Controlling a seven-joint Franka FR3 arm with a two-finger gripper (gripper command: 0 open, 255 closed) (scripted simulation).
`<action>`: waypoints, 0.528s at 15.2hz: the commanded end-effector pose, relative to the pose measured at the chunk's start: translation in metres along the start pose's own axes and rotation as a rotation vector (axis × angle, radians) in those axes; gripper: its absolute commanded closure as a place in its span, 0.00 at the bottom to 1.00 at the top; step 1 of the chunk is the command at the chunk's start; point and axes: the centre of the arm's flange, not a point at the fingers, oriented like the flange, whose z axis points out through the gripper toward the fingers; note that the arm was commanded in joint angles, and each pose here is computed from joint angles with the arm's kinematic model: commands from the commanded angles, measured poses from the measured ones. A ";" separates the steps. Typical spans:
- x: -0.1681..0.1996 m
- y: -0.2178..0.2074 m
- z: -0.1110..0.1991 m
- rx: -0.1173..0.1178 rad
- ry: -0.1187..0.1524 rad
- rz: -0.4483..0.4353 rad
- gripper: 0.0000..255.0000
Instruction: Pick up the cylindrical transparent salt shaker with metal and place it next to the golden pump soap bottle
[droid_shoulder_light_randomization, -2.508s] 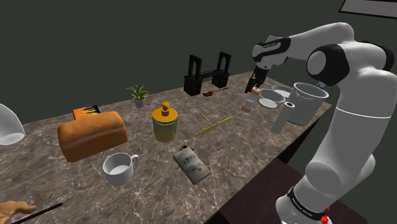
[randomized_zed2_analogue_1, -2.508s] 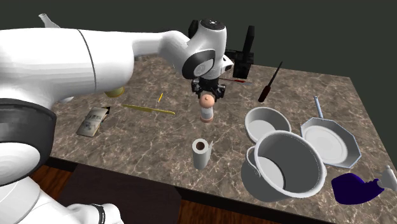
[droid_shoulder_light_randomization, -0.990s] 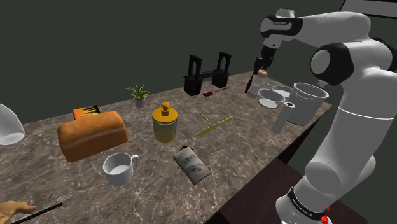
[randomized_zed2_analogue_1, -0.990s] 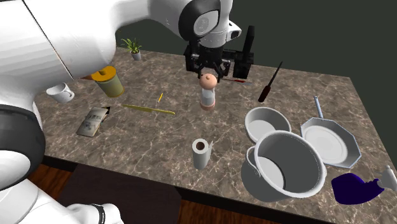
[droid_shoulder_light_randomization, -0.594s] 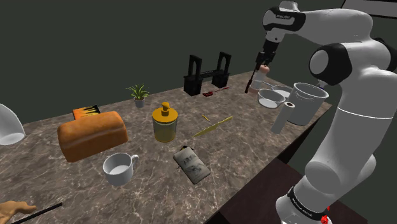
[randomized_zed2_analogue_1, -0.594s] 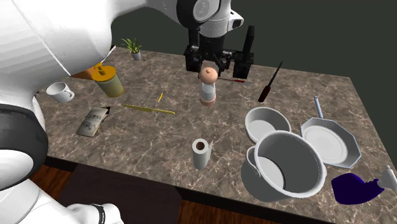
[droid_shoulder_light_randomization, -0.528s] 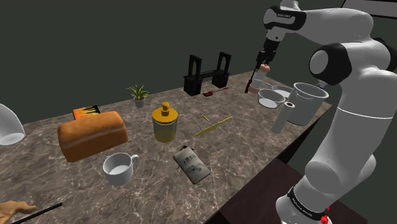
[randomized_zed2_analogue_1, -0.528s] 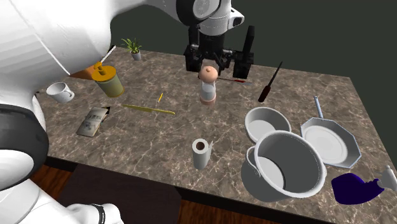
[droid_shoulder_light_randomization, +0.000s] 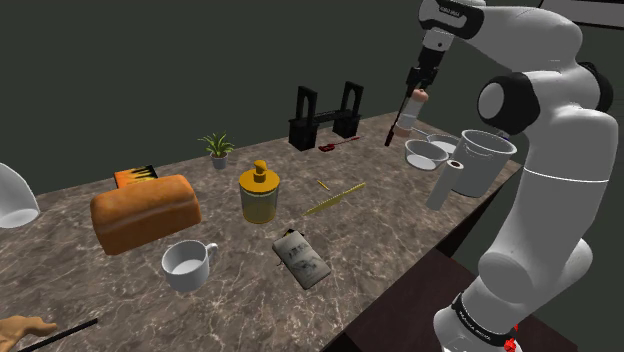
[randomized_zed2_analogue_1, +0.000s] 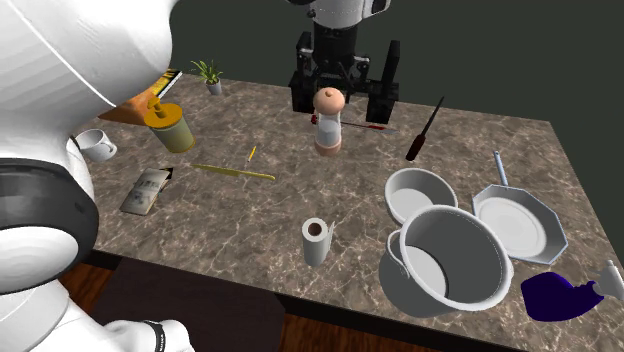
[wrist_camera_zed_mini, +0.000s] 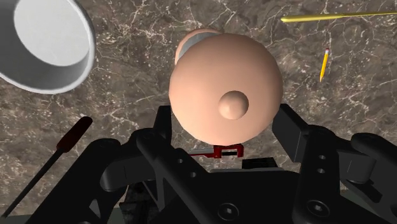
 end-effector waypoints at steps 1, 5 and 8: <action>0.000 0.000 -0.010 0.000 0.000 0.000 1.00; 0.001 -0.001 -0.031 0.000 0.000 0.000 1.00; 0.002 -0.001 -0.047 0.000 0.000 0.000 1.00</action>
